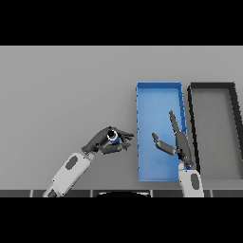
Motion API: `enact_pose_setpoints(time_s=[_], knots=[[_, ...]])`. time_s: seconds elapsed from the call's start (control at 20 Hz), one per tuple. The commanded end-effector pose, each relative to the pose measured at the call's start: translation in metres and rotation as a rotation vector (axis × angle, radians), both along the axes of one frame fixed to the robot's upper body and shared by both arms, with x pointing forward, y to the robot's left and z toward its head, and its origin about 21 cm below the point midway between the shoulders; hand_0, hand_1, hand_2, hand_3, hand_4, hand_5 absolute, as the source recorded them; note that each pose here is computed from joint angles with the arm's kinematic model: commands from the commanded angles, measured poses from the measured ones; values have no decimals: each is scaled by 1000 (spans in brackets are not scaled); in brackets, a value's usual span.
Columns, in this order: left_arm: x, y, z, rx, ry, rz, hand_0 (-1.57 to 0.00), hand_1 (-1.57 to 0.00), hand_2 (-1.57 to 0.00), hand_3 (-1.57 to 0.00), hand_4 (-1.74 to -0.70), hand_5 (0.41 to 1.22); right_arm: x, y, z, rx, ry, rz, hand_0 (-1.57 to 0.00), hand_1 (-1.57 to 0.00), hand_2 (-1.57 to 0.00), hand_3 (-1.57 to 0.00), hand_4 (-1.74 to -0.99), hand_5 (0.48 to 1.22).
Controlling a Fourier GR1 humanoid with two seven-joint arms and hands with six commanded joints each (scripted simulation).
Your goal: Pick up the blue pipe and place it into the blue bin.
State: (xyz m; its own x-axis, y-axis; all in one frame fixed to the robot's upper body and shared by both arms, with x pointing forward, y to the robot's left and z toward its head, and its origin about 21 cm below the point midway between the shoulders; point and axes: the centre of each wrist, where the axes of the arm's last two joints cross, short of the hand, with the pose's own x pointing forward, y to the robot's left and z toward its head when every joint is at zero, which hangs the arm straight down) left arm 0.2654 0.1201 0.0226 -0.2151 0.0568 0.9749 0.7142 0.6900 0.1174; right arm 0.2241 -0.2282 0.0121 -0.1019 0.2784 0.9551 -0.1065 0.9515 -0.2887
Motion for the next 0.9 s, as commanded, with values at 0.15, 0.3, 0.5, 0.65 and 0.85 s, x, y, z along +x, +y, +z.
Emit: enact_pose_setpoints(time_s=[0.15,0.3,0.5,0.65,0.85], knots=[[-1,-6,20,36,-15,-10,-1559,-1561,-1561,-1490,-1737,1217,-2,-1,1,6,-12,9,1,1,1,1,-1141,603],[-4,-9,20,60,-7,-15,-1565,-1566,-1566,-1496,-1739,1219,-3,-2,0,0,-4,-6,1,1,1,1,-1128,605],[-1,-8,19,93,9,-12,-1568,-1569,-1569,-1495,-1740,1219,-3,-2,-2,6,10,-17,1,1,1,1,-1178,605],[-3,-9,16,93,3,-18,-1570,-1570,-1570,-1495,-1741,1220,-3,-5,2,43,-34,11,1,1,1,1,-1186,615],[-1,-9,21,98,-2,-21,-1570,-1571,-1571,-1496,-1741,1220,5,-14,38,204,-84,246,1,1,1,1,-1231,572]])
